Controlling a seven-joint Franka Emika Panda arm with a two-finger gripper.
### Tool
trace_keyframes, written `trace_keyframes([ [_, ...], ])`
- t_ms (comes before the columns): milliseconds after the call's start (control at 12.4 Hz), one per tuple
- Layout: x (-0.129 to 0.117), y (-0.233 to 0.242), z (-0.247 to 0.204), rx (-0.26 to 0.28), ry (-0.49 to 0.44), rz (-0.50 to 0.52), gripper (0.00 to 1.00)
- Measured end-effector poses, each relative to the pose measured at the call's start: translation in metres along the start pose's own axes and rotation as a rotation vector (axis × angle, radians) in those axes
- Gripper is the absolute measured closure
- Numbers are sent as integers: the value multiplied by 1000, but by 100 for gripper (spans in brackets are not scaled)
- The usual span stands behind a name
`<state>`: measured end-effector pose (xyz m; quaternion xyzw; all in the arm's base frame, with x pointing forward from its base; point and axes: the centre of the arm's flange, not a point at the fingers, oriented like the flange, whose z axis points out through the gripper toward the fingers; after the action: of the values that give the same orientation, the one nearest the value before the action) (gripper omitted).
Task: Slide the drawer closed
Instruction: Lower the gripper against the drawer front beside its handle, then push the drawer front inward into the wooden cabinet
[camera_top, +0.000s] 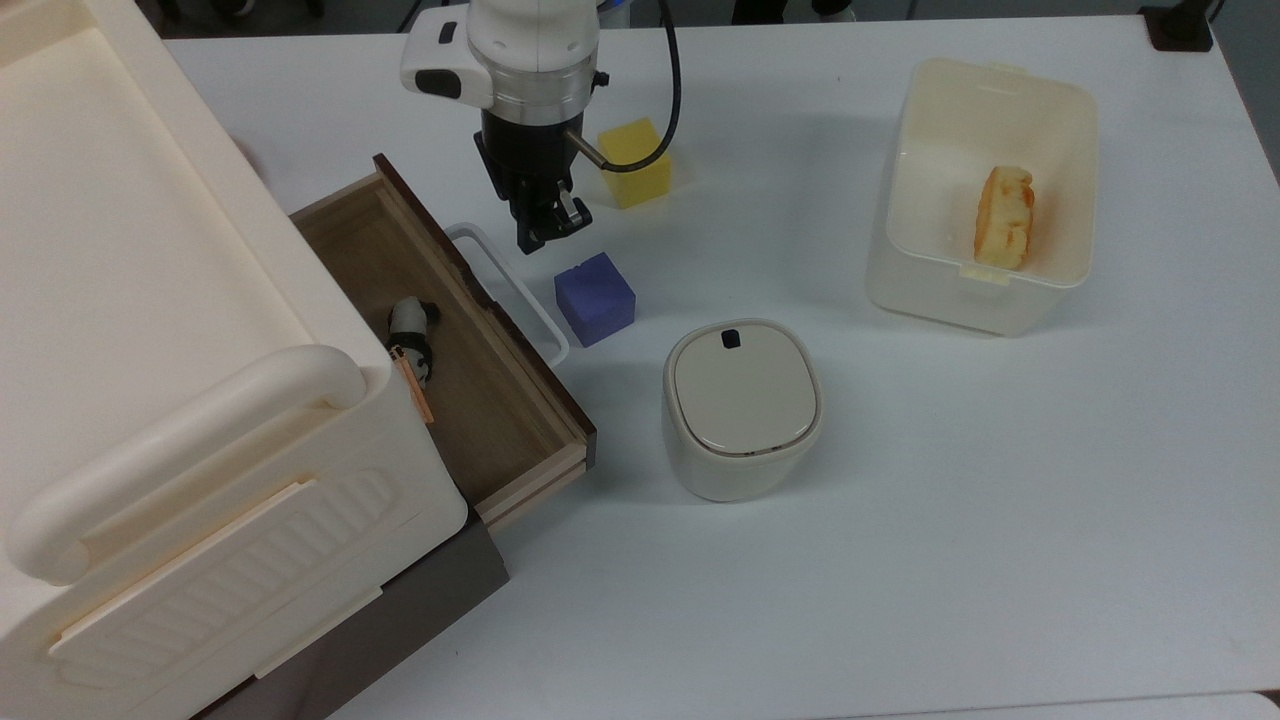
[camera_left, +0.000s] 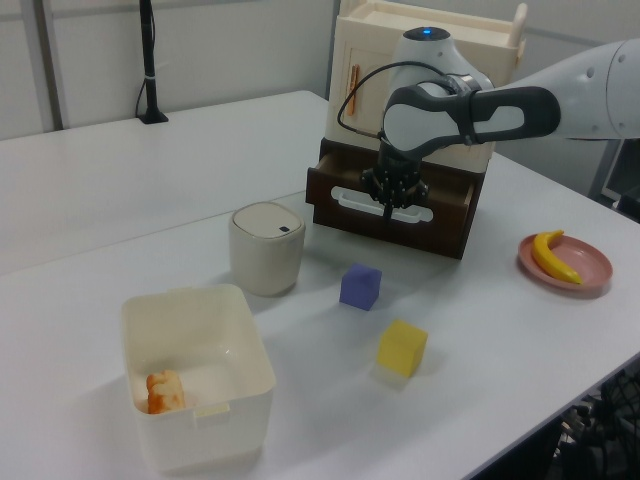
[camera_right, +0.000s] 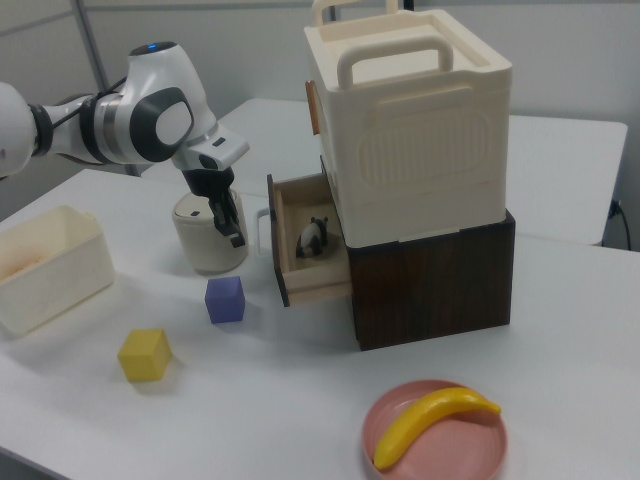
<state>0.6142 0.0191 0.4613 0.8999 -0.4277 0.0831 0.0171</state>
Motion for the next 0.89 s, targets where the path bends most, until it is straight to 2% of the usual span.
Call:
trace_keyframes([
  [242, 11, 4, 7, 14, 9, 18, 99],
  [886, 27, 13, 23, 3, 10, 44, 99],
])
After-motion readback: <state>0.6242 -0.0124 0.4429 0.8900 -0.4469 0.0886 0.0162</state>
